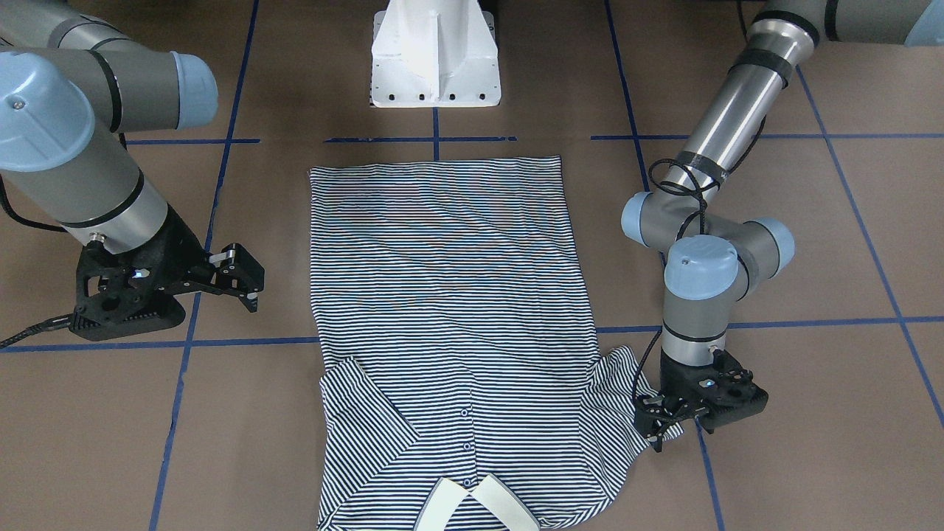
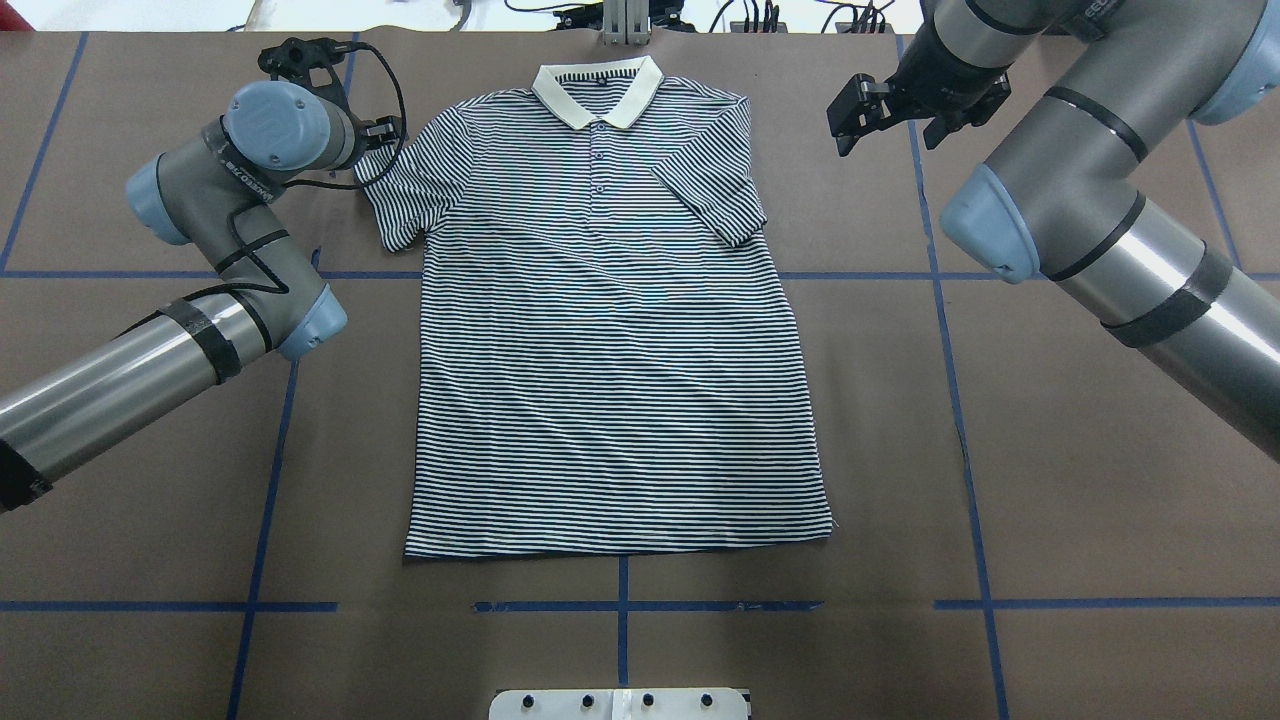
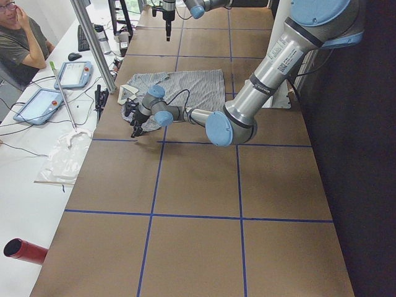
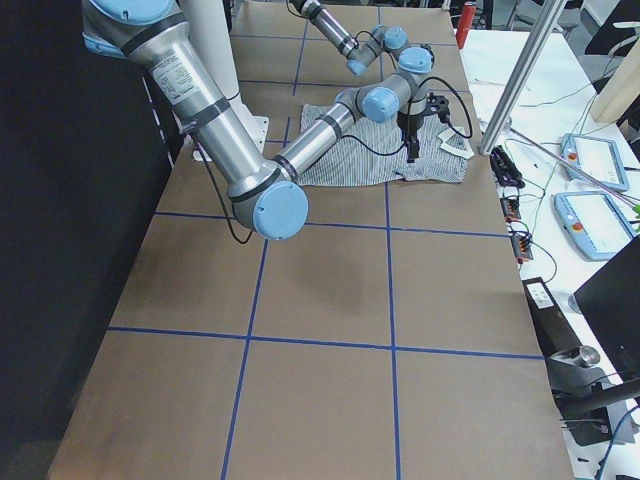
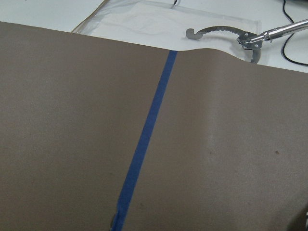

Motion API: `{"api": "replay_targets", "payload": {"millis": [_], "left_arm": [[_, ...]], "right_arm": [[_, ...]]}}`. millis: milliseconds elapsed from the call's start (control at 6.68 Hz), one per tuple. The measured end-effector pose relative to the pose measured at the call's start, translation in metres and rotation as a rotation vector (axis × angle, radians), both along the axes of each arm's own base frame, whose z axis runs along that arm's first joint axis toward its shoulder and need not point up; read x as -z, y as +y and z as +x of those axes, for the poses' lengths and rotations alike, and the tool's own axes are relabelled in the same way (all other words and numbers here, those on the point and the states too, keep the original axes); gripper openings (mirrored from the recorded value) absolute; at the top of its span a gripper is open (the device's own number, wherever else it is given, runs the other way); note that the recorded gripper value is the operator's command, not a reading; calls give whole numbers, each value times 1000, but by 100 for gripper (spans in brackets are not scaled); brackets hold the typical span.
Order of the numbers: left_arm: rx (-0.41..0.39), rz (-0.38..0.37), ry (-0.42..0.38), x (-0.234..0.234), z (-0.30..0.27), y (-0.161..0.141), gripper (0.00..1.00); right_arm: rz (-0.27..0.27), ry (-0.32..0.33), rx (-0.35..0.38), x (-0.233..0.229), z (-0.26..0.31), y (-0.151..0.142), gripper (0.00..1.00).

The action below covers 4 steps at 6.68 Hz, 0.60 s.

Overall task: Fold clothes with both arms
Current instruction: 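Raise the right gripper away while the left arm moves toward the shirt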

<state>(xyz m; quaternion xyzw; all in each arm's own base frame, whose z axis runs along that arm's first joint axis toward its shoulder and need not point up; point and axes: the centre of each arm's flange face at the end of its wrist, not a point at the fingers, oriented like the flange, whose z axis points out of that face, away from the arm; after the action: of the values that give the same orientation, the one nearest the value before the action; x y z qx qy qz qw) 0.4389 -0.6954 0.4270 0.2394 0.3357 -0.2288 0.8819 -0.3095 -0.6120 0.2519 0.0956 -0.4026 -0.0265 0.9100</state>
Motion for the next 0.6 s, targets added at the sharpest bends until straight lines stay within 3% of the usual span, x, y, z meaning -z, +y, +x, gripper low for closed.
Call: {"api": "replay_targets", "payload": {"millis": [599], "left_arm": [[-13,0,2,-1,7,6,86]], "right_arm": [[-9,4,-2,-4,-2,-2,100]]}}
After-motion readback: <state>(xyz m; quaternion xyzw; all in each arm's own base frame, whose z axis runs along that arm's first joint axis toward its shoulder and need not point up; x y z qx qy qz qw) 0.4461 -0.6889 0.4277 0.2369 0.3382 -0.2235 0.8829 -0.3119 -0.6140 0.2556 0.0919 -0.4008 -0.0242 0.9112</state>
